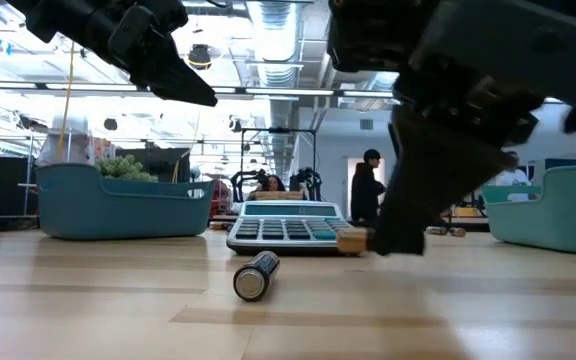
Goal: Sort batteries
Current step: Put the brown/black battery into the green bin
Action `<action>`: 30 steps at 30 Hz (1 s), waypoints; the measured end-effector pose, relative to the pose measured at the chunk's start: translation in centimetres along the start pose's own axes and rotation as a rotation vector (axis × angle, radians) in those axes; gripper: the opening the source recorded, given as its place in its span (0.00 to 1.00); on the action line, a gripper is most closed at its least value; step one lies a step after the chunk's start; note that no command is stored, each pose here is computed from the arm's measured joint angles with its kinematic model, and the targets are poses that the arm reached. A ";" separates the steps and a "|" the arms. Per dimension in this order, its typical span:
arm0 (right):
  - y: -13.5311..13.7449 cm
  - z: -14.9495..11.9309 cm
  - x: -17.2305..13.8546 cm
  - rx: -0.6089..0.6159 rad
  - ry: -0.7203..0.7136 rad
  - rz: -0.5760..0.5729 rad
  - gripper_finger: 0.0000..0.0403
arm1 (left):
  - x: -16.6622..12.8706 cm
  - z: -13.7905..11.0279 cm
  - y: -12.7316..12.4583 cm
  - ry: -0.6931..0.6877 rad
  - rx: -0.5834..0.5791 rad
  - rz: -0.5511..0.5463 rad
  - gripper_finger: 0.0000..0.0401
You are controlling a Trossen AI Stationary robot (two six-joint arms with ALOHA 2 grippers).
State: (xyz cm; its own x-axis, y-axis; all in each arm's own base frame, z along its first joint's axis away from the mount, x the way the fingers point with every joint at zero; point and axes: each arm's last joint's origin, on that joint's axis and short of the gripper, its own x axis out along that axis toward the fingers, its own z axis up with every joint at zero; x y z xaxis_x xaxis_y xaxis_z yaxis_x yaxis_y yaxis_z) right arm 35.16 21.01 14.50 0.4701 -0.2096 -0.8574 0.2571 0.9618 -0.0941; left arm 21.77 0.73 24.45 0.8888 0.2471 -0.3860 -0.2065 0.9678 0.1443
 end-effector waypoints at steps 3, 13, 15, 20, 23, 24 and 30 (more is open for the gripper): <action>0.1 -0.1 -0.2 -0.025 -0.002 -0.005 0.05 | 0.0 0.0 0.0 0.000 0.001 0.000 0.51; -0.4 1.2 -4.6 -0.069 -0.138 -0.006 0.05 | 0.0 0.0 0.0 0.000 0.003 0.000 0.51; -0.6 1.6 -6.2 -0.083 -0.182 0.004 0.05 | 0.0 0.0 0.0 0.000 0.008 -0.001 0.51; -1.5 2.7 -10.2 -0.151 -0.315 0.011 0.05 | 0.0 0.0 0.0 0.000 0.009 0.000 0.51; -2.3 3.5 -12.3 -0.204 -0.388 0.009 0.05 | 0.0 0.0 0.0 0.000 0.009 0.000 0.51; -2.6 3.7 -13.0 -0.221 -0.405 0.005 0.05 | 0.0 0.0 0.0 -0.001 0.009 -0.001 0.51; -5.2 5.1 -15.1 -0.280 -0.457 -0.025 0.05 | 0.0 0.0 0.0 -0.001 0.009 0.000 0.51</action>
State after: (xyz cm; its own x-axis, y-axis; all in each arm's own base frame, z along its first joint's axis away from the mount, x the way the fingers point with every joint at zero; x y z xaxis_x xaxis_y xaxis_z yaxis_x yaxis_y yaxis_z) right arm 31.07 18.25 30.53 0.8025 -0.2277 -0.5515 0.0666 0.9527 -0.2966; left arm 21.78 0.73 24.46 0.8892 0.2468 -0.3853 -0.2025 0.9674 0.1523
